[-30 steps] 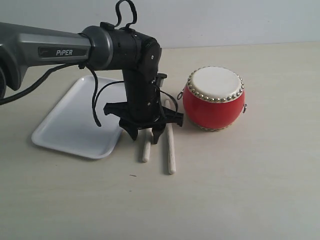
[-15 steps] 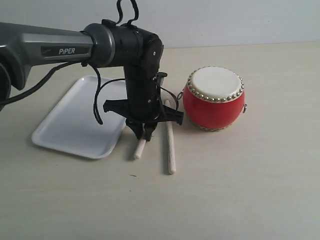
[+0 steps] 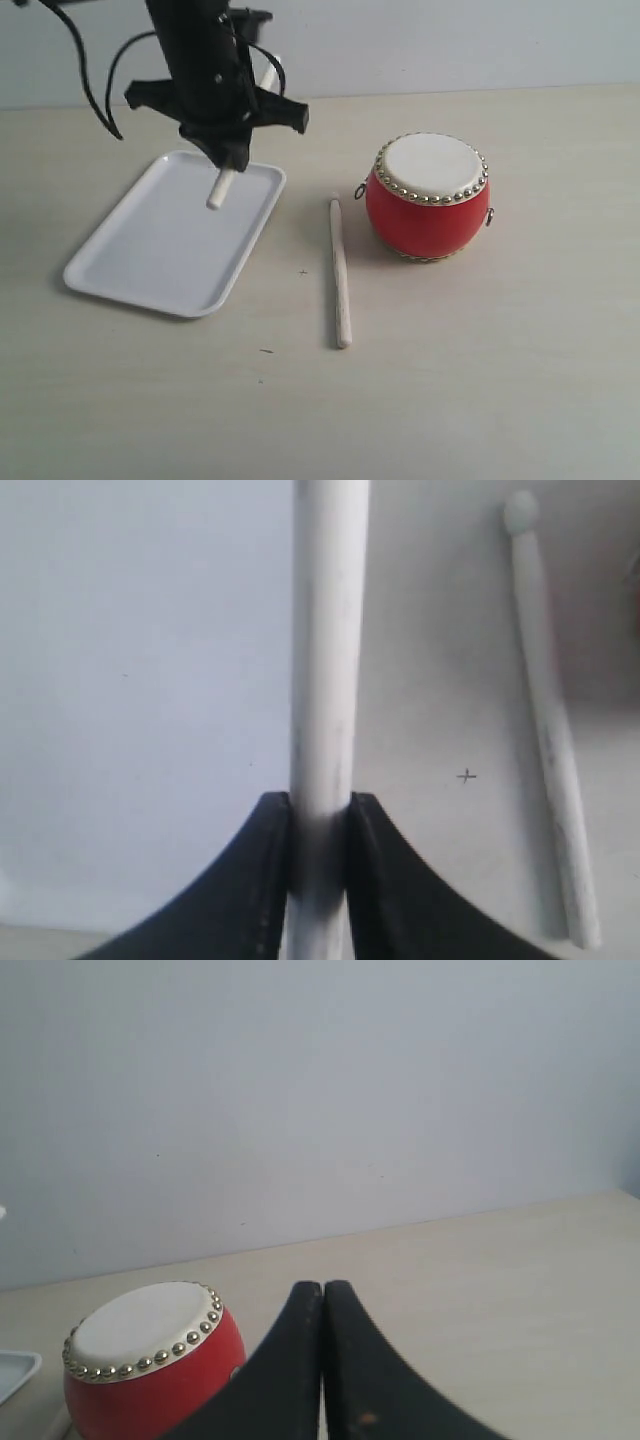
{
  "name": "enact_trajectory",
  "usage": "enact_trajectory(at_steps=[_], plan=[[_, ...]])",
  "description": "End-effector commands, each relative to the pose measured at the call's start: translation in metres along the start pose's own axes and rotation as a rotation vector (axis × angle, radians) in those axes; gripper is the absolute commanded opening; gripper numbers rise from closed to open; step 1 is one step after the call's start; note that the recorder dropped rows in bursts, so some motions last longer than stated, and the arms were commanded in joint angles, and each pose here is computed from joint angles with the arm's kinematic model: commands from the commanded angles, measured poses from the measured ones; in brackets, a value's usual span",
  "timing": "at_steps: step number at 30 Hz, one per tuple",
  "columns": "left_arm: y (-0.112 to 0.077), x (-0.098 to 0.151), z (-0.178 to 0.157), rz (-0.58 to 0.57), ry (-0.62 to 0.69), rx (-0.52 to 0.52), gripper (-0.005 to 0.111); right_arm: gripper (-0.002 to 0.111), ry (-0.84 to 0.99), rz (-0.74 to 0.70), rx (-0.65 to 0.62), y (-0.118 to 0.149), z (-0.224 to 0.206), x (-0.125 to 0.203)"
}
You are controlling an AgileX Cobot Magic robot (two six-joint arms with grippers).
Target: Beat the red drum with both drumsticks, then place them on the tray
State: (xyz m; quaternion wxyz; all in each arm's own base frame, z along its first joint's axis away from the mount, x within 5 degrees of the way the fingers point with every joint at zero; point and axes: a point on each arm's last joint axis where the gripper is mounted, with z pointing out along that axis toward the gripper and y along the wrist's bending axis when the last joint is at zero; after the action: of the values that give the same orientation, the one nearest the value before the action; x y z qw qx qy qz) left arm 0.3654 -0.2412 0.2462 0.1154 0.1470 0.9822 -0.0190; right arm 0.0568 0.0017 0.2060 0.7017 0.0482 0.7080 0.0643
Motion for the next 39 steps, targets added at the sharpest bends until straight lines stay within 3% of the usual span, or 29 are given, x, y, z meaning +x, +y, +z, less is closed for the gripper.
enact_trajectory(at_steps=[1,6,11,17,22,30,39], plan=[[0.010,0.017,-0.067,0.034,-0.226,0.062,0.000,0.000,-0.005,-0.007,-0.003,0.000,0.000,0.001],[0.029,0.070,-0.130,0.042,-0.479,0.137,0.000,0.000,-0.005,-0.007,-0.003,0.000,0.000,0.001],[0.055,0.152,-0.167,0.040,-0.667,0.190,0.000,0.000,-0.005,-0.007,-0.003,0.000,0.000,0.001],[0.086,0.252,-0.179,-0.006,-0.832,0.251,0.000,0.000,-0.005,-0.007,-0.003,0.000,0.000,0.001],[0.103,0.309,-0.174,0.005,-0.954,0.273,0.000,0.000,-0.005,-0.007,-0.003,0.000,0.000,0.001],[0.119,0.362,-0.169,-0.010,-1.125,0.319,0.000,0.000,-0.005,-0.007,-0.003,0.000,0.000,0.001],[0.125,0.381,-0.168,-0.015,-1.161,0.326,0.000,0.000,-0.005,-0.007,-0.003,0.000,0.000,0.001]])
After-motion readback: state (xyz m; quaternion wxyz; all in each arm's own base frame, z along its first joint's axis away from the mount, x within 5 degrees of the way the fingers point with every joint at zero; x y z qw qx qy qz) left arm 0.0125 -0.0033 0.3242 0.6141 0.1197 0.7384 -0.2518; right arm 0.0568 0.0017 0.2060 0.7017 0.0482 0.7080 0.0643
